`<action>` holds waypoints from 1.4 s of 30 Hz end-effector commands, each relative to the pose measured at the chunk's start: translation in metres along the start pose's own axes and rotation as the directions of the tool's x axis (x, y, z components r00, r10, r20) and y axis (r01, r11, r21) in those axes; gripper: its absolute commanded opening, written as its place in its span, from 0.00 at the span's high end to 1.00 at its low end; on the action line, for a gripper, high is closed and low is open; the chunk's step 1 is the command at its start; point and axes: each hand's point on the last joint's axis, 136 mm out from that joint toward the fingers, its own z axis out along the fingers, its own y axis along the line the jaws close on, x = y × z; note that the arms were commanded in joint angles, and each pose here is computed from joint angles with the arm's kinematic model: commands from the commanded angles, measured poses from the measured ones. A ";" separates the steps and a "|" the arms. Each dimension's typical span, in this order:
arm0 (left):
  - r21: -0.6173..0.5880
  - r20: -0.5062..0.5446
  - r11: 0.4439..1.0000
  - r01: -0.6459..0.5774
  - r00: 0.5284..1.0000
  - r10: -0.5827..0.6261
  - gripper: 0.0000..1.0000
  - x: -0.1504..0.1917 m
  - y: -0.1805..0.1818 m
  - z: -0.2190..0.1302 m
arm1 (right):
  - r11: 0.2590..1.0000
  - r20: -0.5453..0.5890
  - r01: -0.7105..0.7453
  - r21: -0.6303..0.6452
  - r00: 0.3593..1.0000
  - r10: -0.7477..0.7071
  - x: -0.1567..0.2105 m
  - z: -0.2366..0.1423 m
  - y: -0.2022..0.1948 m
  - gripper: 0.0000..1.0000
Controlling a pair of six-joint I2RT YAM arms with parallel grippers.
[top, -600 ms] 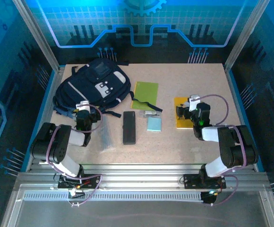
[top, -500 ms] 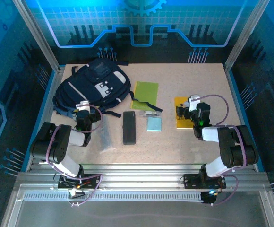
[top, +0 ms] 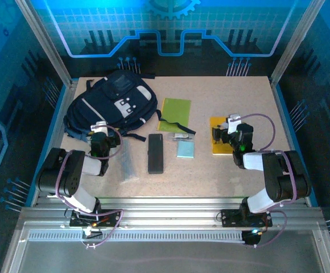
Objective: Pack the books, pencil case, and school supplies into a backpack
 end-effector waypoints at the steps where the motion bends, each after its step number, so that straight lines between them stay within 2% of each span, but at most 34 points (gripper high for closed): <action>1: 0.072 0.075 0.997 0.021 0.997 -0.026 0.01 -0.030 -0.014 0.002 | 1.000 0.008 0.005 -0.003 1.000 -0.005 -0.003 -0.003 -0.003 0.00; 4: 0.060 0.078 0.998 0.018 0.997 -0.022 0.01 -0.030 -0.012 0.002 | 1.000 0.010 0.006 0.008 1.000 -0.006 -0.005 -0.004 -0.004 0.00; 8: 0.053 0.077 0.999 -0.004 0.997 0.000 0.01 -0.039 -0.015 -0.003 | 0.997 -0.049 0.018 0.081 0.999 -0.014 -0.024 -0.008 -0.010 0.00; 12: 0.000 0.056 0.998 -0.064 0.996 0.064 0.01 -0.065 -0.020 -0.015 | 0.989 -0.125 -0.016 0.146 0.992 0.035 -0.047 -0.022 -0.011 0.00; 13: -0.027 0.044 0.998 -0.052 0.998 0.053 0.01 -0.071 -0.018 -0.018 | 0.988 -0.141 -0.053 0.145 0.987 0.074 -0.052 -0.026 -0.008 0.00; 16: -0.065 -0.036 0.994 0.088 0.995 -0.091 0.01 -0.084 -0.014 -0.025 | 0.966 -0.192 -0.232 0.118 0.949 0.251 -0.065 -0.034 0.014 0.00; 20: -0.181 -0.156 0.943 0.280 0.938 -0.309 0.01 -0.082 -0.004 -0.035 | 0.909 -0.270 -0.416 -0.008 0.877 0.399 -0.078 -0.033 0.077 0.00; 27: -0.201 -0.305 0.863 0.464 0.808 -0.505 0.01 -0.059 -0.021 -0.045 | 0.837 -0.367 -0.504 -0.213 0.836 0.409 -0.088 -0.013 0.205 0.00; 30: -0.230 -0.331 0.834 0.502 0.766 -0.552 0.01 -0.044 -0.019 -0.052 | 0.796 -0.402 -0.543 -0.266 0.813 0.421 -0.085 0.005 0.251 0.00; 35: -0.267 -0.360 0.816 0.512 0.732 -0.578 0.01 -0.027 -0.009 -0.065 | 0.723 -0.485 -0.624 -0.297 0.751 0.449 -0.068 0.043 0.313 0.04; 39: -0.284 -0.378 0.810 0.512 0.717 -0.586 0.01 -0.013 -0.001 -0.075 | 0.648 -0.534 -0.702 -0.297 0.684 0.496 -0.056 0.078 0.344 0.16; 42: -0.297 -0.373 0.801 0.520 0.709 -0.598 0.01 -0.004 0.004 -0.080 | 0.636 -0.549 -0.714 -0.293 0.671 0.499 -0.051 0.099 0.360 0.23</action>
